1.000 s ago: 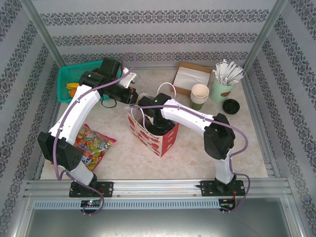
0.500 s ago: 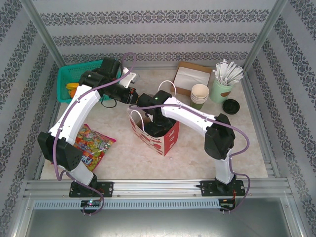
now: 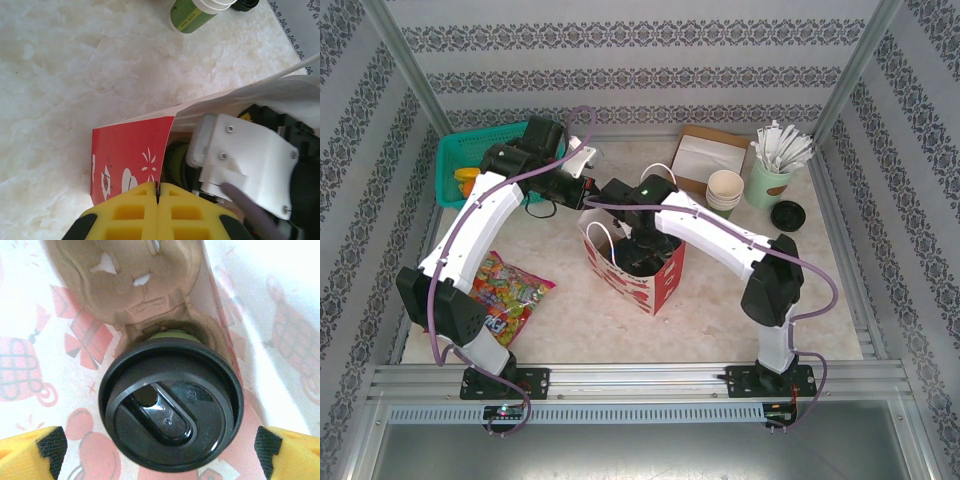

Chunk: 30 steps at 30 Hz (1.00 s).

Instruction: Pack the takeout coffee

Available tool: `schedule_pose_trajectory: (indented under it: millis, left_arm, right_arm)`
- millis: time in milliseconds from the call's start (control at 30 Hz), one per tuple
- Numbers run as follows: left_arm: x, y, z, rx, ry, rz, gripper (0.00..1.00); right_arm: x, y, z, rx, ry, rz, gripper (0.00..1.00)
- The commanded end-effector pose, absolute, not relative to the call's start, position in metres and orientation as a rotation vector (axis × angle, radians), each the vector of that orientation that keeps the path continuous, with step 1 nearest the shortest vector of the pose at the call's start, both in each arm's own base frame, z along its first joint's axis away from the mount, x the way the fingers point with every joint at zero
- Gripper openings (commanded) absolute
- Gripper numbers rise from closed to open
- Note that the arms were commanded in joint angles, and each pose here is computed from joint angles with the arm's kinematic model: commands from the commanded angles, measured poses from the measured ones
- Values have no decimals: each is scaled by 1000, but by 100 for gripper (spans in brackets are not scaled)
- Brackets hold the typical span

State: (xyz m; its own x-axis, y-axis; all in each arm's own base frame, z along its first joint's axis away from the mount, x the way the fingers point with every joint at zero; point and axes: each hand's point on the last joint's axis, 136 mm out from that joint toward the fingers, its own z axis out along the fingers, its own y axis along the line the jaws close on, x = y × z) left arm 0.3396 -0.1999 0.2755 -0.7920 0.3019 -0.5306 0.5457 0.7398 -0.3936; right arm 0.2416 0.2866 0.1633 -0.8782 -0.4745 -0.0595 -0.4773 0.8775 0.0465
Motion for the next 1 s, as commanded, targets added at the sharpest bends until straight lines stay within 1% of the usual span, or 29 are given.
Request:
schedule_pose_trajectory:
  millis: [0, 500, 700, 867, 967]
  left_arm:
    - [338, -201, 282, 641, 2480, -782, 0]
    - [341, -201, 279, 630, 2491, -782, 0]
    - [343, -200, 277, 623, 2499, -769, 0]
    - [344, -199, 276, 622, 2501, -756, 0]
    - [345, -199, 275, 620, 2503, -753, 0]
  right_arm:
    - [246, 290, 196, -747, 2892, 156, 98]
    - [253, 289, 291, -732, 2540, 350, 98]
    - [245, 297, 345, -623, 2359, 595, 98]
    - [237, 287, 373, -492, 2251, 699, 98]
    - [234, 274, 384, -359, 2154, 771, 98]
